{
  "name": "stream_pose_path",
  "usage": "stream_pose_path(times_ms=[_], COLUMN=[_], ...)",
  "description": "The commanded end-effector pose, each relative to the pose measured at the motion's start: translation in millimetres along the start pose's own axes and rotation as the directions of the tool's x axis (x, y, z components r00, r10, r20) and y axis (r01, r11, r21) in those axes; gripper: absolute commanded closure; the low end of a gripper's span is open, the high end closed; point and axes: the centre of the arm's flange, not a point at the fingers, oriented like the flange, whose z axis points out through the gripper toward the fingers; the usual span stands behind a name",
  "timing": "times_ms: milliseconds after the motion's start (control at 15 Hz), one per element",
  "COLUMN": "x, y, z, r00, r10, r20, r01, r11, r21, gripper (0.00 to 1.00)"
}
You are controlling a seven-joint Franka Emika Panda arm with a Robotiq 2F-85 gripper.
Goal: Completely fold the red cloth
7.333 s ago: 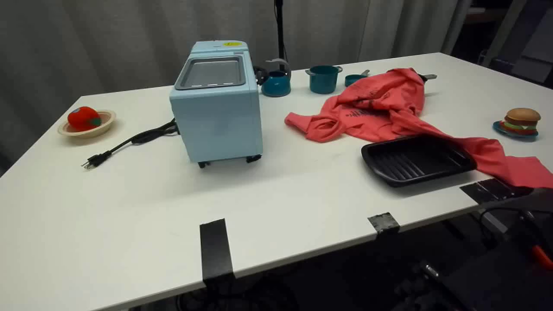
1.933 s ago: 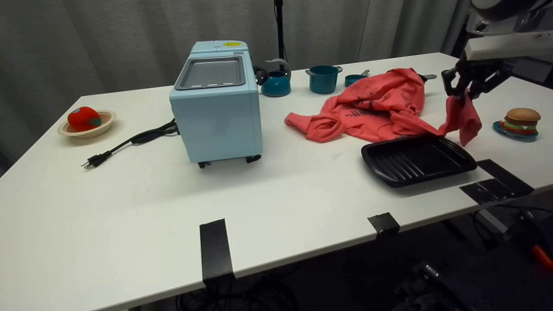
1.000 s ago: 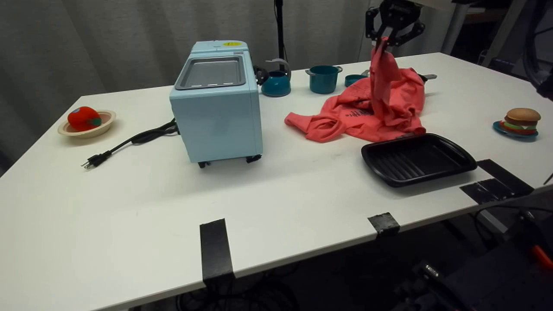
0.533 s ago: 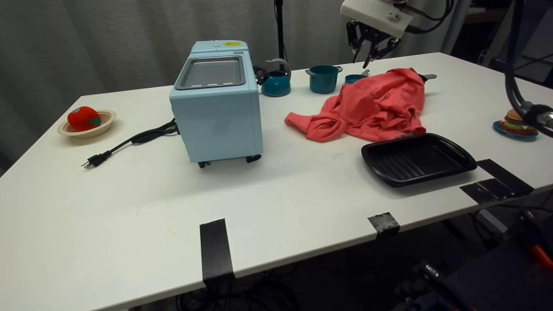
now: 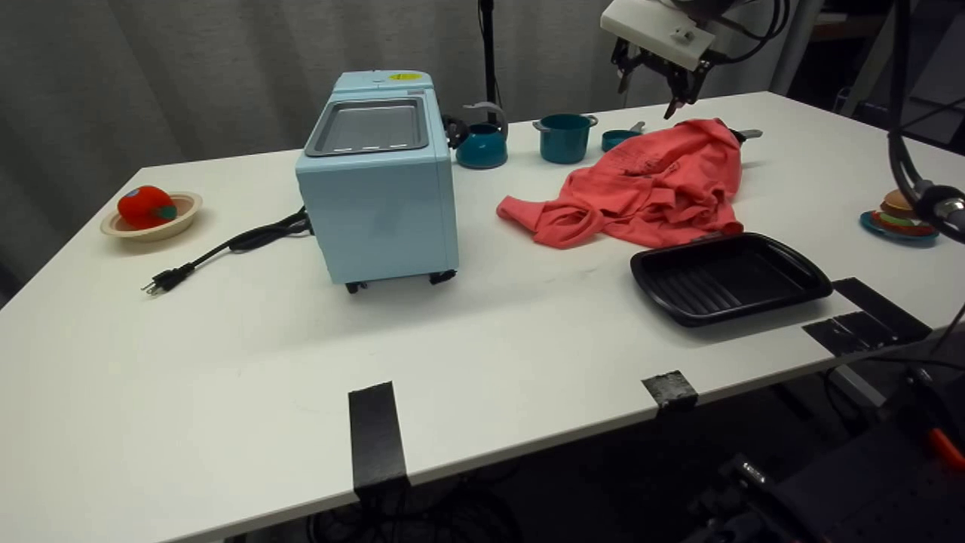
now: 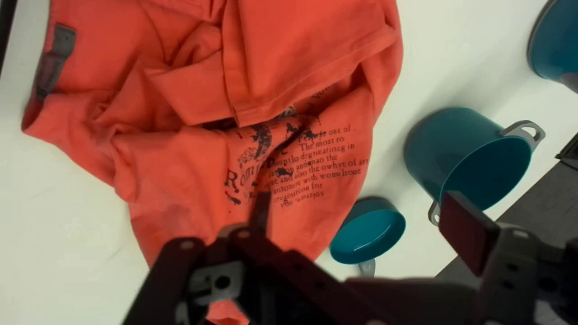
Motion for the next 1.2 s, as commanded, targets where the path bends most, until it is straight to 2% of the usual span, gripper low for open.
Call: stream_pose_path(times_ms=[0,133,467,667,933,1133], x=[-2,-11,-13,-21,-58,-87], y=[-1,-6,-7,-33,-68,-92], z=[1,1,0,16,40,62], r00=[1.000,0.997,0.996,0.989,0.954,0.918], r10=[-0.001,-0.020,-0.024,-0.078,-0.182,-0.255], r20=[0.028,0.080,0.089,0.130,0.240,0.304], r01=[0.001,0.023,0.027,0.078,0.170,0.239], r11=[1.000,0.999,0.999,0.997,0.983,0.967], r21=[-0.020,-0.037,-0.039,0.004,0.071,0.091], gripper=[0.01,0.00,0.00,0.00,0.00,0.00])
